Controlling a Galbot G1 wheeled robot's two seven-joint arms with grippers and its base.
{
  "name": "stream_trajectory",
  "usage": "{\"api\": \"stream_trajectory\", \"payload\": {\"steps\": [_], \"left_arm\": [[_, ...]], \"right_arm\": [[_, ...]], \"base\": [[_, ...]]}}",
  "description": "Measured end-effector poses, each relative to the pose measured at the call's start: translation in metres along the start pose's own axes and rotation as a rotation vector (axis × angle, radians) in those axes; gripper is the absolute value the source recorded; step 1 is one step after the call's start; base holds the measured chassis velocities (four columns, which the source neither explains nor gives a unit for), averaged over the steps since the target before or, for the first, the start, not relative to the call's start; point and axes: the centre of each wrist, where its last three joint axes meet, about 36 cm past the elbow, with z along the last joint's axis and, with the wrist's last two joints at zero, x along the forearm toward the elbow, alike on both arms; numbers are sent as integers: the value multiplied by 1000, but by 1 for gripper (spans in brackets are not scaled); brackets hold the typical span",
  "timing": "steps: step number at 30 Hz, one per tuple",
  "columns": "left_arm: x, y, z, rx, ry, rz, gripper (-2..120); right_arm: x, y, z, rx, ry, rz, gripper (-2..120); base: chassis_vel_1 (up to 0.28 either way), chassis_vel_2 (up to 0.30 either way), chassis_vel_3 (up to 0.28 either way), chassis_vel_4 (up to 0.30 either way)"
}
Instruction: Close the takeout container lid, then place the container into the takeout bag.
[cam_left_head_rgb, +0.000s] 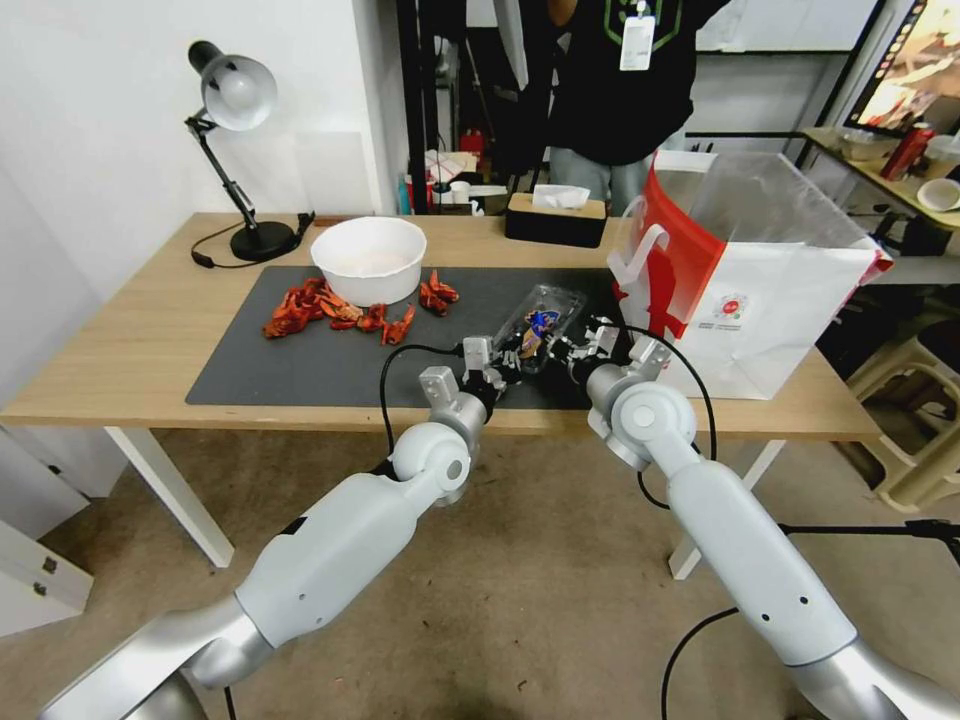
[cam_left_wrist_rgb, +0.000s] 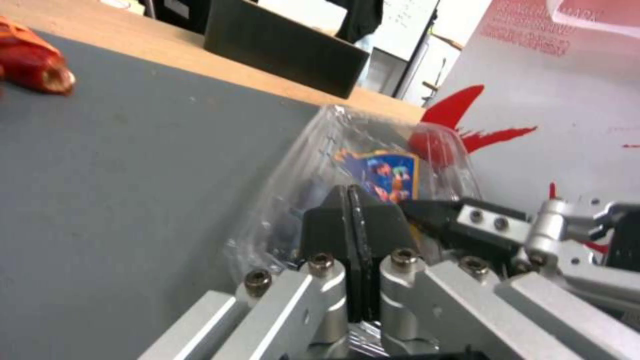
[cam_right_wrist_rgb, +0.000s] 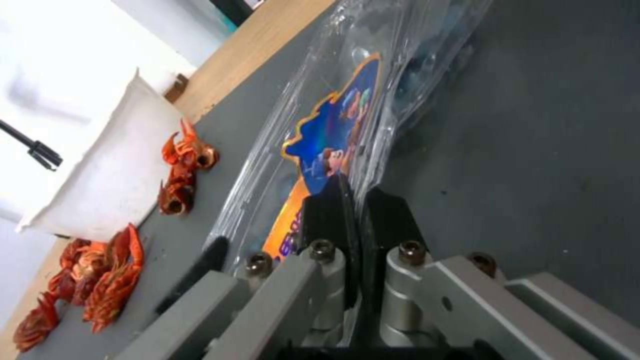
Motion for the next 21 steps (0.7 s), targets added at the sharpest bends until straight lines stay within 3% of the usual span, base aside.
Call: {"api": "stream_trajectory", "payload": {"steps": [1,2,4,5,9,13,15,21], "left_arm": [[1,3,-4,-11,-19,3,10],[1,3,-4,-11,-19,3,10],[2,6,-11,-30,-52,12,23],[2,6,-11,-30,-52,12,23],[9,13,-20,-69,-102,25,43],[15,18,-23,-94,-121,26,52],[23,23,-26,-123,-138,25,63],[41,37,-26,-188,-160,16,81]], "right_arm": [[0,0,0,3,-1,2,0],[0,0,0,3,-1,2,0],[-1,-1,0,5,-2,3,0],[-1,-1,0,5,-2,3,0],[-1,-1,0,8,-4,3,0],[-1,-1,0,10,-5,4,0],[-1,-1,1,13,-5,4,0],[-2,-1,1,16,-7,5,0]], "base": [[0,0,0,0],[0,0,0,0],[0,0,0,0],[0,0,0,0],[0,0,0,0],[0,0,0,0],[0,0,0,0],[0,0,0,0]]}}
